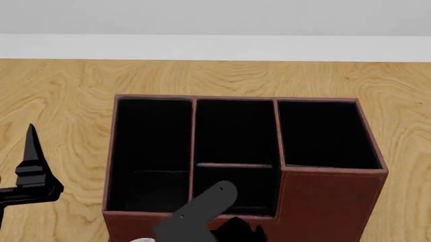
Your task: Pick up the white mug and place it to the right of the caddy.
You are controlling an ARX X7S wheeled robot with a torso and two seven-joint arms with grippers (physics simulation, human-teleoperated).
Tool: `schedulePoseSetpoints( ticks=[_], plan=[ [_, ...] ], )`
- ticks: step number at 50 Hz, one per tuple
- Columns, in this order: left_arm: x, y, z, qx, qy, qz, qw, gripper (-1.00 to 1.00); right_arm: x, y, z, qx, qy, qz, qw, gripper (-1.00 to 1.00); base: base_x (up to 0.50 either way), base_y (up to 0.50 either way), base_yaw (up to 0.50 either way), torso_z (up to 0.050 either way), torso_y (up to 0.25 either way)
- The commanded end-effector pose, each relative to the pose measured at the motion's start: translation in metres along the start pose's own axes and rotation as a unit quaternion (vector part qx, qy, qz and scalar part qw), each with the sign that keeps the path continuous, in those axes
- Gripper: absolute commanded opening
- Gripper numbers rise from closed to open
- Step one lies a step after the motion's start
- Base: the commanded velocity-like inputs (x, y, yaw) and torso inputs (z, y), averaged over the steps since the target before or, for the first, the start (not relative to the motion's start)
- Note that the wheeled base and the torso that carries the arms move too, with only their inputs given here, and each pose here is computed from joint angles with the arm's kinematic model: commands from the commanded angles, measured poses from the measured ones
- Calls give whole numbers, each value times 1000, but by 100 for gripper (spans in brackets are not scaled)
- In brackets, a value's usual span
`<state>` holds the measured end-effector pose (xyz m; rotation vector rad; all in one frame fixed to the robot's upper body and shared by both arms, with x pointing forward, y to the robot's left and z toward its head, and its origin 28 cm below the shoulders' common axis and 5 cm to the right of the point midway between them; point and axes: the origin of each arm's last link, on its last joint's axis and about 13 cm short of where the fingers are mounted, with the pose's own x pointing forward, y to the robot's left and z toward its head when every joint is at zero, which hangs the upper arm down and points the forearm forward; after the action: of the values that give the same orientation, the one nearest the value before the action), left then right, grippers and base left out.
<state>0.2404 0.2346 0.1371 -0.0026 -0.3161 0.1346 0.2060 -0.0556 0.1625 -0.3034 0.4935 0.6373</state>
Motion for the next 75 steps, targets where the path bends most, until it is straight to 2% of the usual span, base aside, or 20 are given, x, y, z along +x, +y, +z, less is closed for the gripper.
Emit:
schedulePoseSetpoints(
  ticks=[1, 33, 46, 75],
  plan=[
    [0, -1, 0, 1, 0, -3, 1000, 100, 7, 5, -14, 2, 26, 29, 999, 100, 0, 0, 0, 0, 0],
    [-1, -2, -1, -2, 4, -11, 1000, 100, 35, 4, -39, 21, 19, 37, 999, 100, 0, 0, 0, 0, 0],
    [0, -1, -2, -1, 5, -10, 1000, 100, 46, 9, -54, 28, 47, 53, 997, 100, 0, 0, 0, 0, 0],
    [0, 0, -2, 2, 4, -8, 1000, 100, 58, 6, -56, 39, 76, 77, 993, 100, 0, 0, 0, 0, 0]
  ],
)
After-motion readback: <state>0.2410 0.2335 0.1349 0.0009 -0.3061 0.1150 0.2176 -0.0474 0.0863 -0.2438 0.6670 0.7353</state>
